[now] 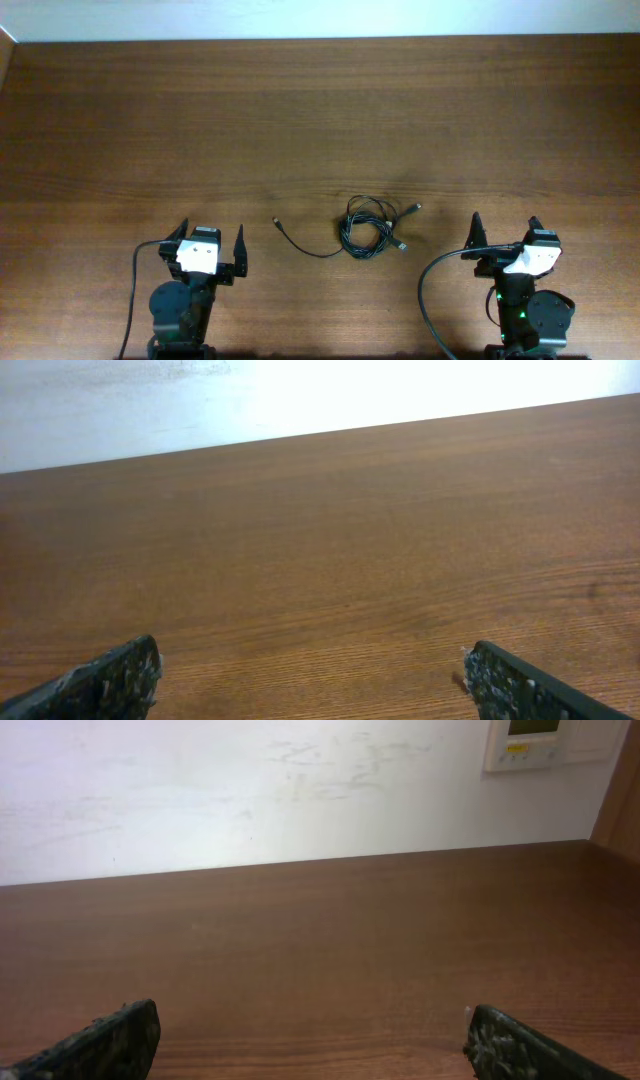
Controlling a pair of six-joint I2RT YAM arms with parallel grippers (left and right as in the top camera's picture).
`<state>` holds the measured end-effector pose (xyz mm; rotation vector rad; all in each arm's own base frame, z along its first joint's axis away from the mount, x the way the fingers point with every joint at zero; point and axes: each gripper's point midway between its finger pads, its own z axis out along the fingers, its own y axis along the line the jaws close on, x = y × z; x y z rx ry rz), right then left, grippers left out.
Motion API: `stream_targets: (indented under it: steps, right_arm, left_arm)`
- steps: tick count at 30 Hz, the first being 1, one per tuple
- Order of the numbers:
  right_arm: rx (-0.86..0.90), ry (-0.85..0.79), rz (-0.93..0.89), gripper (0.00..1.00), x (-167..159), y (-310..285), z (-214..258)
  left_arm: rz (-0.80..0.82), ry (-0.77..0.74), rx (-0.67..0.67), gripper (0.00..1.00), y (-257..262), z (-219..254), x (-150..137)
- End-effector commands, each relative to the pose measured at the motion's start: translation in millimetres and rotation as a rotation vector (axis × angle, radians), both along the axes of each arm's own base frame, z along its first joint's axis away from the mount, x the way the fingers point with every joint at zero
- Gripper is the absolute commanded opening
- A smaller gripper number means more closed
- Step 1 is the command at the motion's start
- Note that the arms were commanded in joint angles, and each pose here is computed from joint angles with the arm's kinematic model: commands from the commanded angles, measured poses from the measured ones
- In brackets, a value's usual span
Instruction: Untangle cables
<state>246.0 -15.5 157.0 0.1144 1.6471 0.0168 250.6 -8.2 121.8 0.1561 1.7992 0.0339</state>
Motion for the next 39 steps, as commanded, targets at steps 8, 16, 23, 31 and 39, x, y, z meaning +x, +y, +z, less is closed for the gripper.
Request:
stream_targets:
  steps: [8, 16, 23, 31, 39]
  right_arm:
    - [0.003, 0.013, -0.018, 0.99, 0.0, -3.5, -4.7]
    - [0.003, 0.013, -0.018, 0.98, 0.0, -3.5, -4.7]
    - [0.003, 0.013, -0.018, 0.98, 0.0, -3.5, -4.7]
    - [0.003, 0.013, -0.018, 0.98, 0.0, -3.5, -4.7]
    - [0.003, 0.013, -0.018, 0.98, 0.0, -3.5, -4.7]
  left_arm:
    - [-0.282, -0.107, -0.059, 0.99, -47.8, 39.6, -6.3]
    - [-0.279, -0.112, -0.058, 0.99, -47.3, 41.2, -5.9]
    - [-0.279, -0.123, -0.056, 0.99, -47.2, 43.7, -5.6]
    - [-0.279, -0.122, -0.056, 0.99, -47.3, 43.5, -5.7]
    - [-0.301, -0.145, -0.056, 0.99, -50.7, 49.2, -6.4]
